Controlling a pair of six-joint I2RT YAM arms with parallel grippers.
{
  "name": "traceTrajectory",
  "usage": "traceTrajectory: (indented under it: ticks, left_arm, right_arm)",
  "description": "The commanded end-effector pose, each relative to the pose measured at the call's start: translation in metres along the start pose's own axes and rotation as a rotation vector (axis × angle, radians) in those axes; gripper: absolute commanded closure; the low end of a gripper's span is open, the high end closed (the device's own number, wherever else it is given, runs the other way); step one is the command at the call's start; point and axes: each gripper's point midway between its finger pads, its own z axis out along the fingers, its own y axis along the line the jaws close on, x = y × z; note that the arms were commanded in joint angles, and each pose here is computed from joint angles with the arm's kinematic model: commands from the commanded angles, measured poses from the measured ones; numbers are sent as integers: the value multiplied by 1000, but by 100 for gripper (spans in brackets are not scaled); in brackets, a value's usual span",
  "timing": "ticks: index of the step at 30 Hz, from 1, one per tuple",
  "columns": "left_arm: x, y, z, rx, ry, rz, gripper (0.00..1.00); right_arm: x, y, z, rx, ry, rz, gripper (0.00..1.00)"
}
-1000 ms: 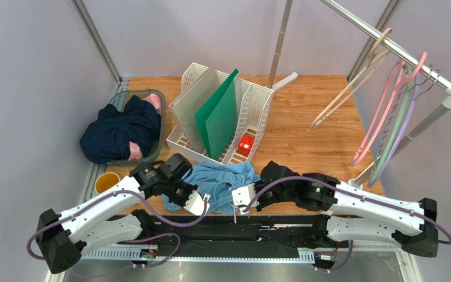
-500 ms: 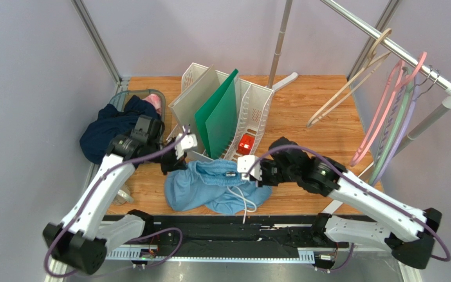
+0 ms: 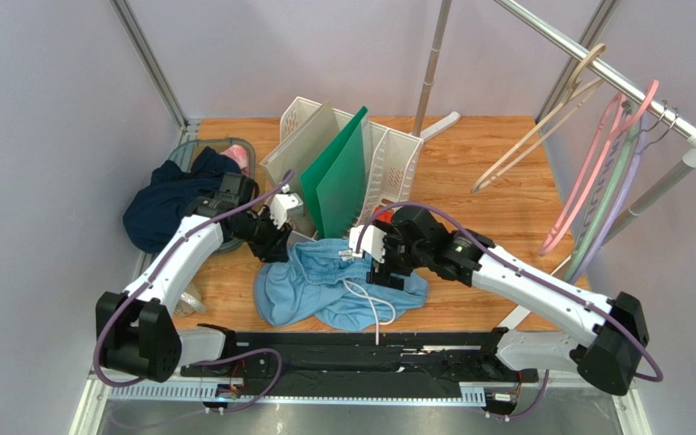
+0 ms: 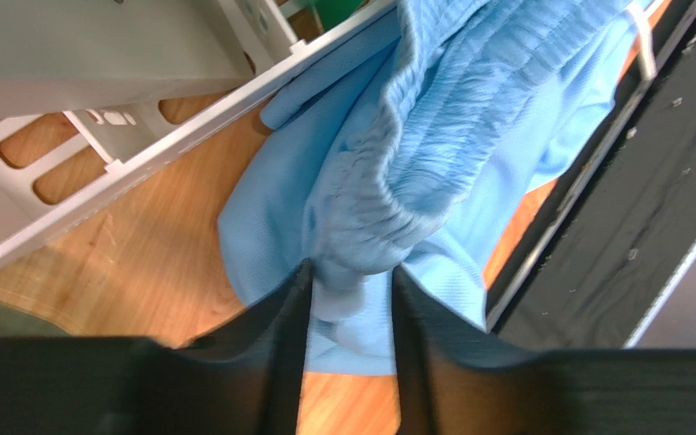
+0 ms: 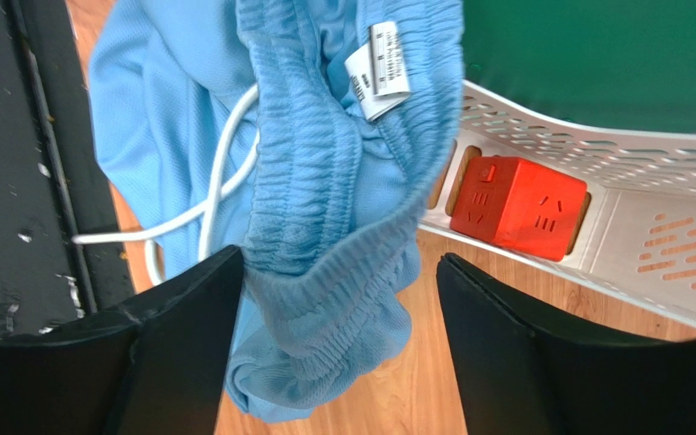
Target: Place the shorts on the hanger
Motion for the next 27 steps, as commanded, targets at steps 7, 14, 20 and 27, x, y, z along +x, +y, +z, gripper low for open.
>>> traceTrajectory:
  ticks: [7,14,20,27]
  left_arm:
    - [-51,-53,-70,10,-252,158,33]
    - [-108,-78,-135,-52,-427,266,31]
    - [-190,-105,-183,-99,-558,370,31]
    - [-288,-160,-180,14,-676,406,21]
  right_arm:
    - [-87,7,-126,83,-262,-66,14]
    - [-120,-7,-220,212,-403,-25,12]
    - [-146,-33,-303,391,-593,63,2]
    - [-164,-65,-400,645,-804,269,4]
